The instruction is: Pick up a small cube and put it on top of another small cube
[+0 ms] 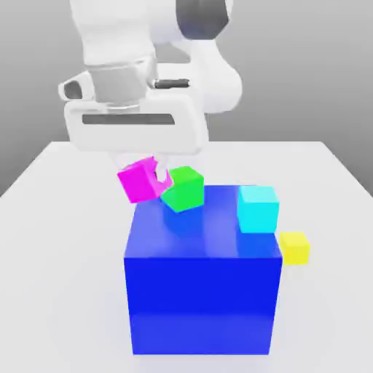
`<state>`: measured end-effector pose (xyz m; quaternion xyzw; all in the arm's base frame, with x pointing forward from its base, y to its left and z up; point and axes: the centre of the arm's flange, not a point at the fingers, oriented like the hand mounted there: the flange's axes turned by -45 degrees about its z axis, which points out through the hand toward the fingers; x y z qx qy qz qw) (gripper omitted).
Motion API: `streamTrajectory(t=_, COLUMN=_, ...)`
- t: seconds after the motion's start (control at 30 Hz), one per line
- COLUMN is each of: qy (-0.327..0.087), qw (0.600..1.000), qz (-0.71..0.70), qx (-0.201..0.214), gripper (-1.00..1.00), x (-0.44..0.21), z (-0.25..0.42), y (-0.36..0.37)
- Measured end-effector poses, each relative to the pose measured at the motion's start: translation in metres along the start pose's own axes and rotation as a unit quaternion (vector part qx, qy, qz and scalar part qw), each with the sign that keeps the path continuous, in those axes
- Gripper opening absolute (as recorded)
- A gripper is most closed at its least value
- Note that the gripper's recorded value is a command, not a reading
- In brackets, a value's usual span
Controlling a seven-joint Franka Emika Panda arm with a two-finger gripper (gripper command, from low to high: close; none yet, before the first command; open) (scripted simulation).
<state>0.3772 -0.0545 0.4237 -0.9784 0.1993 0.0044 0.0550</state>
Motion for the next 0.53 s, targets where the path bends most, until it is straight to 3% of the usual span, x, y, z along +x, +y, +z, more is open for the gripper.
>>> streamTrajectory(t=0.27, qy=0.012, qw=0.999, qz=-0.008, qx=-0.044, gripper=-1.00, x=-0.079, z=-0.025, y=-0.017)
streamTrajectory(t=0.4, qy=0.014, qw=0.999, qz=-0.007, qx=-0.050, gripper=-1.00, x=-0.085, z=0.019, y=-0.013)
streamTrajectory(t=0.43, qy=0.014, qw=0.999, qz=-0.007, qx=-0.050, gripper=1.00, x=-0.085, z=0.031, y=-0.011)
streamTrajectory(t=0.53, qy=0.014, qw=0.999, qz=-0.007, qx=-0.050, gripper=1.00, x=-0.085, z=0.031, y=-0.011)
